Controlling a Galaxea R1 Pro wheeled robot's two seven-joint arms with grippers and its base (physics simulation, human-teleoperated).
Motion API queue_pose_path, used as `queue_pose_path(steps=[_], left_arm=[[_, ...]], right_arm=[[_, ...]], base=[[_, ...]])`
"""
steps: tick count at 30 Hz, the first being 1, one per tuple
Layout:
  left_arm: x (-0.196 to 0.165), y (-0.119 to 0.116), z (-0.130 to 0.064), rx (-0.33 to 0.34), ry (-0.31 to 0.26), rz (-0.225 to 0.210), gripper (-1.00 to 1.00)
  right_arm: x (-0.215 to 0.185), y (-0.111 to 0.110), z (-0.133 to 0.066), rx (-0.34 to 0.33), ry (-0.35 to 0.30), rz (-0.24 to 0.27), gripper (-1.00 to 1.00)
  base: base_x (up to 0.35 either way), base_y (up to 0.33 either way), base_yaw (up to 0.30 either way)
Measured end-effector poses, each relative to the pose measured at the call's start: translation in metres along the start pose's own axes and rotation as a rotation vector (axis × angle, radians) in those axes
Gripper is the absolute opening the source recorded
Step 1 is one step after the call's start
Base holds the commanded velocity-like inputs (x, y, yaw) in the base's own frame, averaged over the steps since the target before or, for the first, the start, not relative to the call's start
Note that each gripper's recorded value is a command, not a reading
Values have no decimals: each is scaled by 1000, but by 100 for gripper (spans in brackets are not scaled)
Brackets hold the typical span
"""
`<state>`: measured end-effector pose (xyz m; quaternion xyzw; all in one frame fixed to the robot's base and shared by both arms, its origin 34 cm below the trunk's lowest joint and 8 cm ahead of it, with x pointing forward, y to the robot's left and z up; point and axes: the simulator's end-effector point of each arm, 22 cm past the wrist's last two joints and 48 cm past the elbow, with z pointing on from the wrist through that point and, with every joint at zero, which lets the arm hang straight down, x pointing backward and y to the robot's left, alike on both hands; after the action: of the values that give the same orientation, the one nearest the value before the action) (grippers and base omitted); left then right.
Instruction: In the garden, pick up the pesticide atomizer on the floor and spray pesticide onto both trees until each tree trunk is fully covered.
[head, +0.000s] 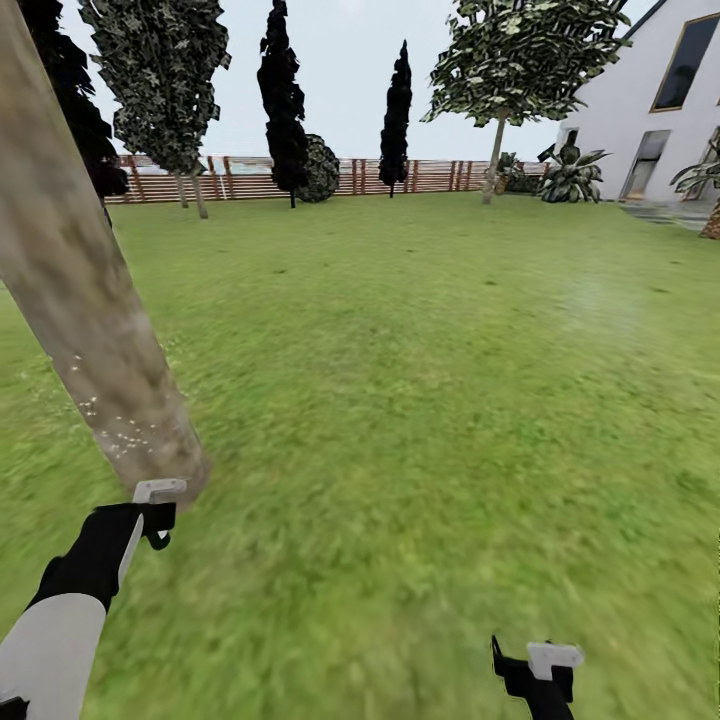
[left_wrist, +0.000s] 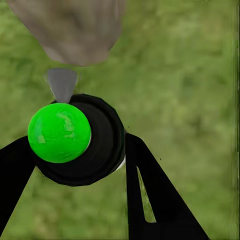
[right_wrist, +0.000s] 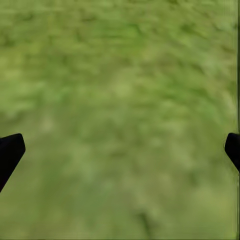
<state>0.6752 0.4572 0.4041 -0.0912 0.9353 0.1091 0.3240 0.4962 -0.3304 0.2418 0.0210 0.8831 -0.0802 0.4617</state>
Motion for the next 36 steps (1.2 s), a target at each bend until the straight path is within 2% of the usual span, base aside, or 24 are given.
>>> queue_pose_path(steps=[6, 26, 36], left_arm=[[0, 1, 0, -1, 0, 0, -100], [0, 0, 0, 1, 0, -1, -100], [0, -1, 0, 1, 0, -2, -100]], right_arm=[[0, 0, 0, 0, -1, 0, 100], [0, 0, 0, -1, -1, -1, 100], [0, 0, 0, -1, 0, -1, 100]], base=[[143, -246, 63], [126, -249, 276], [112, -253, 69]])
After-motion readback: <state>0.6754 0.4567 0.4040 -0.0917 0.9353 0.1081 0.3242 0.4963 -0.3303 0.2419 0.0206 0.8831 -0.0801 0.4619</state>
